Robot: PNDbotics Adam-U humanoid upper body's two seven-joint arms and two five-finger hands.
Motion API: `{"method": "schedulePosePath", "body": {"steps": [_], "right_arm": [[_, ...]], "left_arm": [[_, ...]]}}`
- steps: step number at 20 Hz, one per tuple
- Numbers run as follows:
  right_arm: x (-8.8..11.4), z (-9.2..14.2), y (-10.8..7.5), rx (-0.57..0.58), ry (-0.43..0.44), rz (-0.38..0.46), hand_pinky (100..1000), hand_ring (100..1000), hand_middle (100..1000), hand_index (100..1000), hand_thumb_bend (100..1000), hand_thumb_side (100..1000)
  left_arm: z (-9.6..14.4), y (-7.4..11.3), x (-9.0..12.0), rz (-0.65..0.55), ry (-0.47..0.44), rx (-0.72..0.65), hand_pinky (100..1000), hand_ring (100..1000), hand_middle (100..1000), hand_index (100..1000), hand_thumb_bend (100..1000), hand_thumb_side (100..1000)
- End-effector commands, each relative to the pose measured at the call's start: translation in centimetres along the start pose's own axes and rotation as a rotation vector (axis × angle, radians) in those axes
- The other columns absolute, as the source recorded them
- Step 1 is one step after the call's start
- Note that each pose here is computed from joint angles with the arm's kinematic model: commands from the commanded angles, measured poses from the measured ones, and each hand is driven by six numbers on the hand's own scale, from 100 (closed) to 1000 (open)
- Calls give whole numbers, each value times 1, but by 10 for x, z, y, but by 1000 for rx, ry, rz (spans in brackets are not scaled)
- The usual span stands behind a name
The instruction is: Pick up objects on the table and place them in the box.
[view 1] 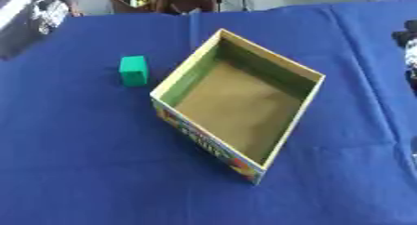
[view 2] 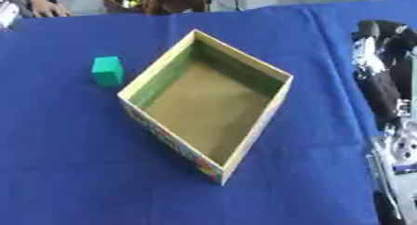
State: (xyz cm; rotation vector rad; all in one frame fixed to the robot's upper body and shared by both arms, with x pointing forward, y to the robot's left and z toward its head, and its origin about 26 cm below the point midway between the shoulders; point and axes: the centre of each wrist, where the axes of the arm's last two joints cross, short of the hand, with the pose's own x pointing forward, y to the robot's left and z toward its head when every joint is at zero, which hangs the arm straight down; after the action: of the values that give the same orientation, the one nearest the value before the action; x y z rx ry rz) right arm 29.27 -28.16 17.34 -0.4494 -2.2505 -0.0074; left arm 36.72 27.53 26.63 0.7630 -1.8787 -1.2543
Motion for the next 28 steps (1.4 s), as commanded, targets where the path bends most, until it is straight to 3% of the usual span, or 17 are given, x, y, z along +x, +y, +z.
{"method": "schedulePosePath", "body": {"steps": [1,6,13,23,28], "right_arm": [[6,-3,-4,8,-26,6,779,690,528,660,100,504],[6,-2,-3,24,-19,6,780,690,527,656,100,506],[6,-2,-2,36,-14,7,780,688,524,652,100,505],[6,0,2,58,-6,-2,780,683,518,647,100,508],[6,0,4,66,-3,-7,780,682,517,646,100,511]], "left_arm": [[-5,10,-2,-114,-24,-62,674,818,898,993,128,1000],[-23,-6,-8,-185,8,-206,725,877,933,1000,244,938],[-54,-17,-15,-243,102,-349,770,924,976,1000,541,901],[-80,-13,-46,-296,272,-527,812,979,1000,1000,684,867],[-91,-5,-54,-355,308,-624,808,979,1000,1000,674,828]]}}
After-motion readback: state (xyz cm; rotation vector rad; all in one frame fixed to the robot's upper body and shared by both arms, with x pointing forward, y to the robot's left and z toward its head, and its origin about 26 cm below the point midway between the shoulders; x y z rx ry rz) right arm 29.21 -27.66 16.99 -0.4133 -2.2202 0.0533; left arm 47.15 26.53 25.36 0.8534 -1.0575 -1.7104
